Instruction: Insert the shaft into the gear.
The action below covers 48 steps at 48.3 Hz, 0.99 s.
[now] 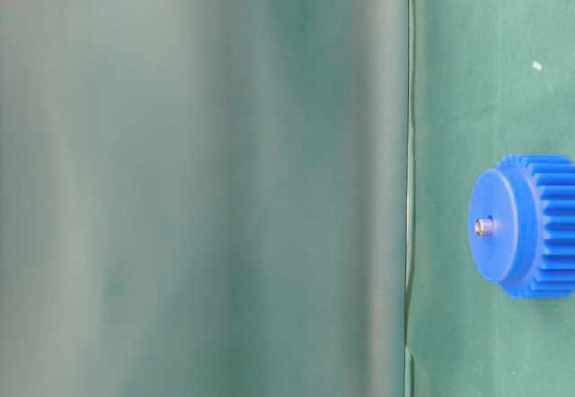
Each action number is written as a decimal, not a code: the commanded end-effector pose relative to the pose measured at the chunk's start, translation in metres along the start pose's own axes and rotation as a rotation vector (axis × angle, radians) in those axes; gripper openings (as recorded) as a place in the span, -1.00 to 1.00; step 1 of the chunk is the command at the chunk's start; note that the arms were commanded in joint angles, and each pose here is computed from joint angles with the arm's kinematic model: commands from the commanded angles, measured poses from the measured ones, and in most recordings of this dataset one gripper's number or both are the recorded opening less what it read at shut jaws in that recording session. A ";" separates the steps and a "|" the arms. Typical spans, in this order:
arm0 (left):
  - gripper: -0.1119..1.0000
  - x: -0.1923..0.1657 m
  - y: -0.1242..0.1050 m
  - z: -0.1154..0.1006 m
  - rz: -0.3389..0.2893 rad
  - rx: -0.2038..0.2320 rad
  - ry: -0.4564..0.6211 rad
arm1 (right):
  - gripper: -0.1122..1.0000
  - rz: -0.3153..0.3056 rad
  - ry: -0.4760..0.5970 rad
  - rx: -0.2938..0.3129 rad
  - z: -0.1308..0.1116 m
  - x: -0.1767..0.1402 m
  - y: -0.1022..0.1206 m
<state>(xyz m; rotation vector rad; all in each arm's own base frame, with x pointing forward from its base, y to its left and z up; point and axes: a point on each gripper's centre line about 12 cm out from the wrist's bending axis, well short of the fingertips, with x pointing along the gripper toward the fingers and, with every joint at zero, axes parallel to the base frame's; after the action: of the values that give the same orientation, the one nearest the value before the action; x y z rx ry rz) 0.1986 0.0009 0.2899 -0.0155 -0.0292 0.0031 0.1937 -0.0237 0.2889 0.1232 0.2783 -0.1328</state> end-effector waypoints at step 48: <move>-0.80 0.002 0.000 0.010 0.001 0.002 -0.017 | 0.92 0.003 -0.020 -0.005 0.005 0.001 0.001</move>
<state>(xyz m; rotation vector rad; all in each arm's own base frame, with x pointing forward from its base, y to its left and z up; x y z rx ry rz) 0.1986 0.0006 0.2884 -0.0140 -0.0169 0.0018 0.1942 -0.0237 0.2894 0.1213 0.2723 -0.1326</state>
